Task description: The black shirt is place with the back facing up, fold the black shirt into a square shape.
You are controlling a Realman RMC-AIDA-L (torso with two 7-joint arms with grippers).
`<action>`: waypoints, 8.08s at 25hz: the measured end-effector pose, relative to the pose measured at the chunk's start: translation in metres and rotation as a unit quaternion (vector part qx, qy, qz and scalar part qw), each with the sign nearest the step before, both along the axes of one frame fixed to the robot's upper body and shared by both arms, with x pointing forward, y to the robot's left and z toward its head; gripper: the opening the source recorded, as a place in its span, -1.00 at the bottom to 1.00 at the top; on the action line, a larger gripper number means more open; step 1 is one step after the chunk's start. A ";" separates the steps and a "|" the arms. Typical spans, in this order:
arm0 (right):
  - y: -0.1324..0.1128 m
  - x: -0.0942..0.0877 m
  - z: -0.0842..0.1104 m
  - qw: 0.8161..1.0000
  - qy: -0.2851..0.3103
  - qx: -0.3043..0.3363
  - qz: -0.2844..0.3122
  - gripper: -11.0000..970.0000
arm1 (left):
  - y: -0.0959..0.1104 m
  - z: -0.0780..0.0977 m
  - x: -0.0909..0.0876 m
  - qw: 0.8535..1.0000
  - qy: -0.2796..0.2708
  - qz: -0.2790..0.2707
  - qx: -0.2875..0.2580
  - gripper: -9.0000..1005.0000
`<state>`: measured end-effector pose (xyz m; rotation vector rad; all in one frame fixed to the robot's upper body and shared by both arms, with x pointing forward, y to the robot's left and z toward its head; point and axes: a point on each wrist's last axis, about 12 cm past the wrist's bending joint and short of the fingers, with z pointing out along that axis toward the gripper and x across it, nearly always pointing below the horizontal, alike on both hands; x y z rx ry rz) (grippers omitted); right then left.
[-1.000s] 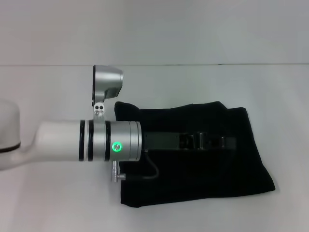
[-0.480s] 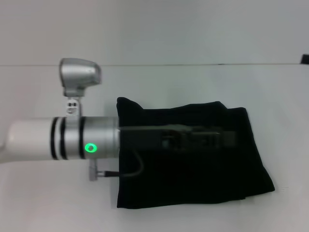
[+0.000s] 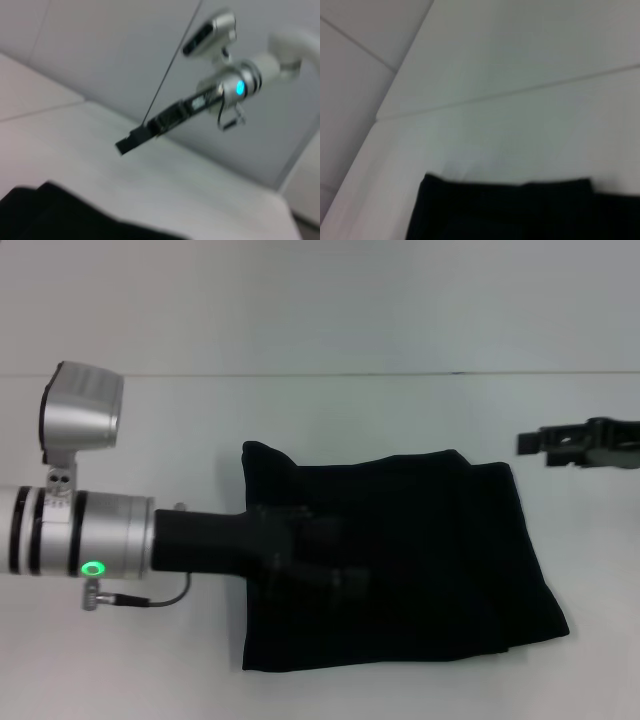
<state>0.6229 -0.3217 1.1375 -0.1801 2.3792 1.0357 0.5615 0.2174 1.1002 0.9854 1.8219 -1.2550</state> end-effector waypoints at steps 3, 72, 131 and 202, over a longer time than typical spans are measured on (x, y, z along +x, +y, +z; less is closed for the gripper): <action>0.016 0.001 -0.003 0.999 0.026 -0.001 0.026 0.60 | 0.007 -0.001 -0.001 0.999 -0.021 -0.012 0.047 0.90; 0.104 -0.008 -0.062 0.996 0.072 -0.037 0.042 -0.56 | 0.017 0.002 0.007 0.994 -0.051 -0.006 0.093 0.89; 0.016 -0.038 -0.048 0.999 -0.043 0.015 0.013 -0.92 | 0.021 0.009 0.013 0.996 -0.041 0.019 0.079 0.89; -0.012 -0.009 -0.025 0.998 -0.024 -0.025 -0.047 0.50 | -0.040 -0.005 0.085 0.931 0.186 0.285 0.133 0.73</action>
